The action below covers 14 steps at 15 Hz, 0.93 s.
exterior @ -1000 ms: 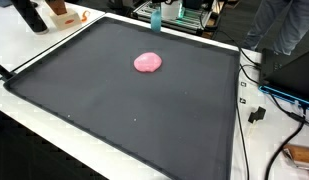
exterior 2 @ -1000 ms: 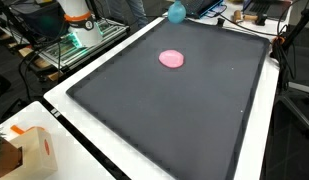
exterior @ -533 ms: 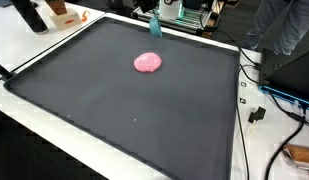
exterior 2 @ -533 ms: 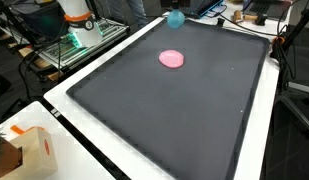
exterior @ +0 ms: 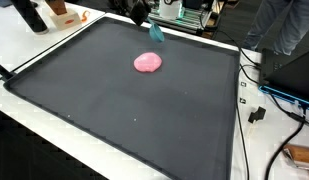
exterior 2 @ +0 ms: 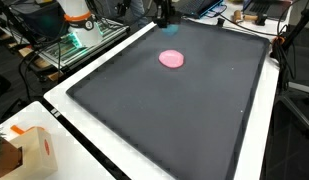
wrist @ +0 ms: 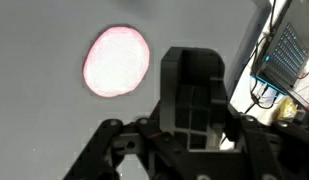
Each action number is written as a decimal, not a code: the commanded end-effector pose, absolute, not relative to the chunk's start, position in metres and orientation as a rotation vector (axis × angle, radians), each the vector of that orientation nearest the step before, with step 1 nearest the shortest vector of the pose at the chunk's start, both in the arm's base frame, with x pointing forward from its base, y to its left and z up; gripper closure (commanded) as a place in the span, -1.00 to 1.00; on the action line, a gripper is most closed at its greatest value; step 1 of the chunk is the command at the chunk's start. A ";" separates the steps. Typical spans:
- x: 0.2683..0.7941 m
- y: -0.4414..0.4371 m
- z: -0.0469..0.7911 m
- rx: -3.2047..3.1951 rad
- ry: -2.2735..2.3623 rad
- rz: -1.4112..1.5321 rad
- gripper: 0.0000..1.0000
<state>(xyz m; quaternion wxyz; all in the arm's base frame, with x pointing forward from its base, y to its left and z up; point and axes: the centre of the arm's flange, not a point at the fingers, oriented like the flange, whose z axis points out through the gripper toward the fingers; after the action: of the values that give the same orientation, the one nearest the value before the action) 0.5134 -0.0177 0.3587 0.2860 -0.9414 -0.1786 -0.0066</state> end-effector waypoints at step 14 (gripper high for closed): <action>0.510 -0.072 0.261 -2.285 -0.060 -0.016 0.42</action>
<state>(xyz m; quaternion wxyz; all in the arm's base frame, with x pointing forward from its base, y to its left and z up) 0.5102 -0.0642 0.2748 0.4033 -0.9137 -0.0495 0.0069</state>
